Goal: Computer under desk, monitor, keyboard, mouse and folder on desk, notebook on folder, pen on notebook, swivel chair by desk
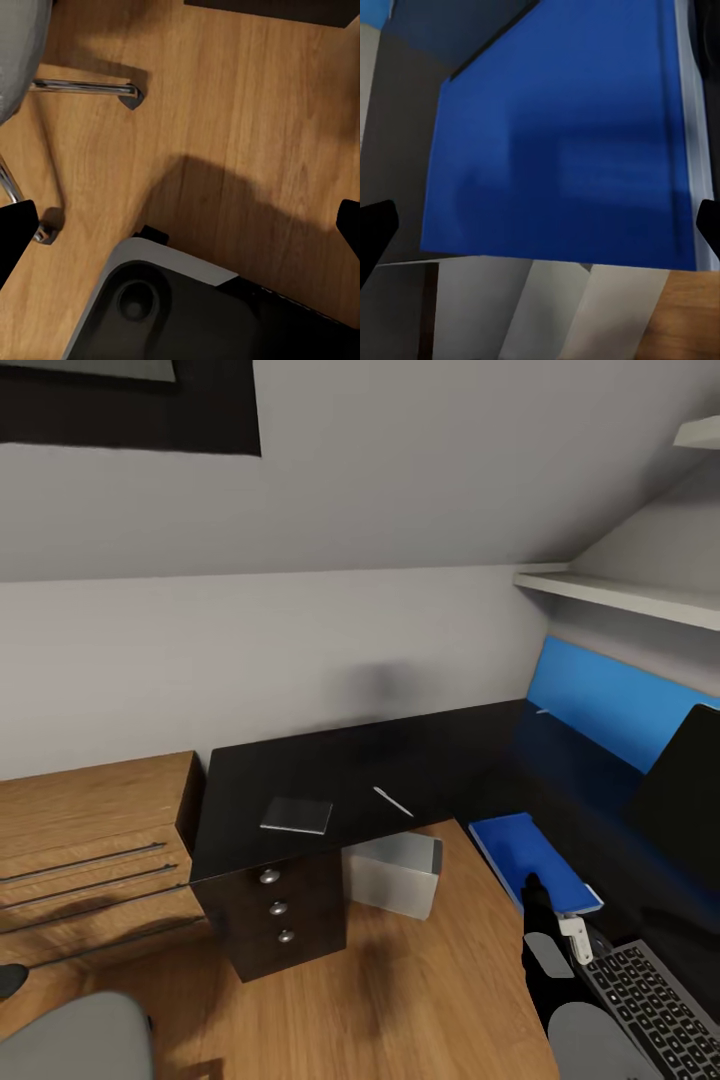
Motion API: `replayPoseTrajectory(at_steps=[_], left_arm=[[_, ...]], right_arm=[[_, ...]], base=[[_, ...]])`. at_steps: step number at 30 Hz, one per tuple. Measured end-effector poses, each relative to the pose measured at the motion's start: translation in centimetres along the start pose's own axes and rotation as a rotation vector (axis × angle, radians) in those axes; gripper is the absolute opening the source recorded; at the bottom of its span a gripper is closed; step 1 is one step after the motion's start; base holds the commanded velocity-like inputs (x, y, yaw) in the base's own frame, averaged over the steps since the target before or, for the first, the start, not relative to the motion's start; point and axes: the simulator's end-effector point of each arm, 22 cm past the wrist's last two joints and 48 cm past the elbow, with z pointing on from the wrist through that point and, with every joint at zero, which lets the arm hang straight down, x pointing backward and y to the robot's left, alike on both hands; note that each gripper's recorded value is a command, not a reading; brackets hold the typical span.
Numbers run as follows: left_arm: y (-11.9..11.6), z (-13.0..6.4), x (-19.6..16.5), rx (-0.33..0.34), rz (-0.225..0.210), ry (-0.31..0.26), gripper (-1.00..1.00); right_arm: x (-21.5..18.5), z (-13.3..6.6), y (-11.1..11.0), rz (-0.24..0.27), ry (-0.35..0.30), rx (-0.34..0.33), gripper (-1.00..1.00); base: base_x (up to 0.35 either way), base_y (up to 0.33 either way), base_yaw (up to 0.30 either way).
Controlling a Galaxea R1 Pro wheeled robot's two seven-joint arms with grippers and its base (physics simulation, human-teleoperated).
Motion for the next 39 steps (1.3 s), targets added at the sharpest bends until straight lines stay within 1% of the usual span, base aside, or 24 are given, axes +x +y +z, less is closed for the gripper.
replayPoseTrajectory(at_steps=[33,39], left_arm=[[0.5,-2.8,-0.2,-0.004,-0.002,0.006,1.0],[0.5,-2.8,-0.2,-0.004,-0.002,0.006,1.0]], right_arm=[[-1.6,-2.1,1.3,-0.011,-0.001,-0.007,1.0],[-1.5,-2.1,1.4,-0.018,0.001,-0.012,1.0]], base=[[0.0,0.0,0.0],[0.0,0.0,0.0]])
